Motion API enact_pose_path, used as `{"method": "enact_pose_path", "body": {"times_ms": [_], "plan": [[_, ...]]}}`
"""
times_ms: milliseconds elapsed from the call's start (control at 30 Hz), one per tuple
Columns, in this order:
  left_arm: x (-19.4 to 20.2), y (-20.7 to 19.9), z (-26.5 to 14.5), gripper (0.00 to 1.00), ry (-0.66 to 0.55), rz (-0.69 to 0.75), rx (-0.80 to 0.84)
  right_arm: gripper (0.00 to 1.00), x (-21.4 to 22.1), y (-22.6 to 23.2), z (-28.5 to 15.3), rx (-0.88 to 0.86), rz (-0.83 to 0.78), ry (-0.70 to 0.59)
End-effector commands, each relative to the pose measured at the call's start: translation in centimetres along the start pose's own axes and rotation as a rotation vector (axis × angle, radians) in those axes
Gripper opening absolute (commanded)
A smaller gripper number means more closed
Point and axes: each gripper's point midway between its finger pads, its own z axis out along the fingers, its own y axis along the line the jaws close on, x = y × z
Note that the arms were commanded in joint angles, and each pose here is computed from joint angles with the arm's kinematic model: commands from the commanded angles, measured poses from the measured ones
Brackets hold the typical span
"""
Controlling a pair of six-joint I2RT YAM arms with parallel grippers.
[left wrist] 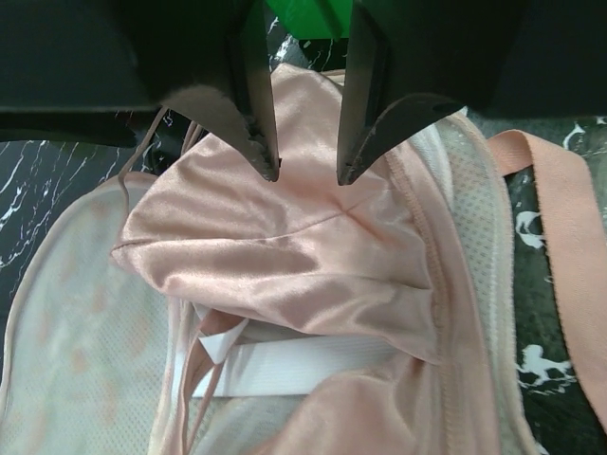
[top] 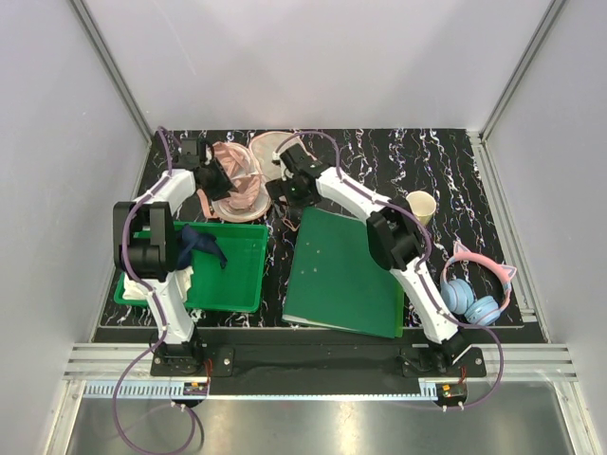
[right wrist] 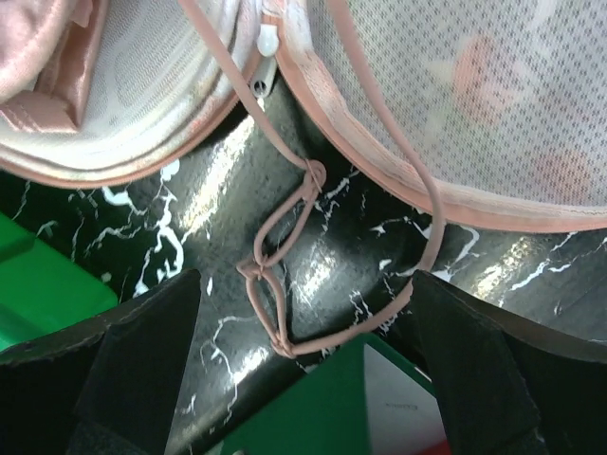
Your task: Place the bra in the laundry bag and zip it closed
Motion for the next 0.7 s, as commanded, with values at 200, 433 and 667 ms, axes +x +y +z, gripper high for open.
{"method": "enact_pose_path", "body": {"times_ms": [200,433,667], "plan": [[-0.4,-1.5,0.0,0.27,-0.016,0.023,0.051,0.92,0.2,-1.3,3.1,0.228,-0.110,-0.043],[0.1,-1.3,0.7,0.18,0.010,0.007,0.045,0.67,0.8,-1.0,3.6,0.244,-0.108,-0.032],[-0.6,-1.9,0.2,0.19,-0.007,0.013,0.049,0.38,0.0,-0.5,3.1,0.240,-0.111,-0.054]]}}
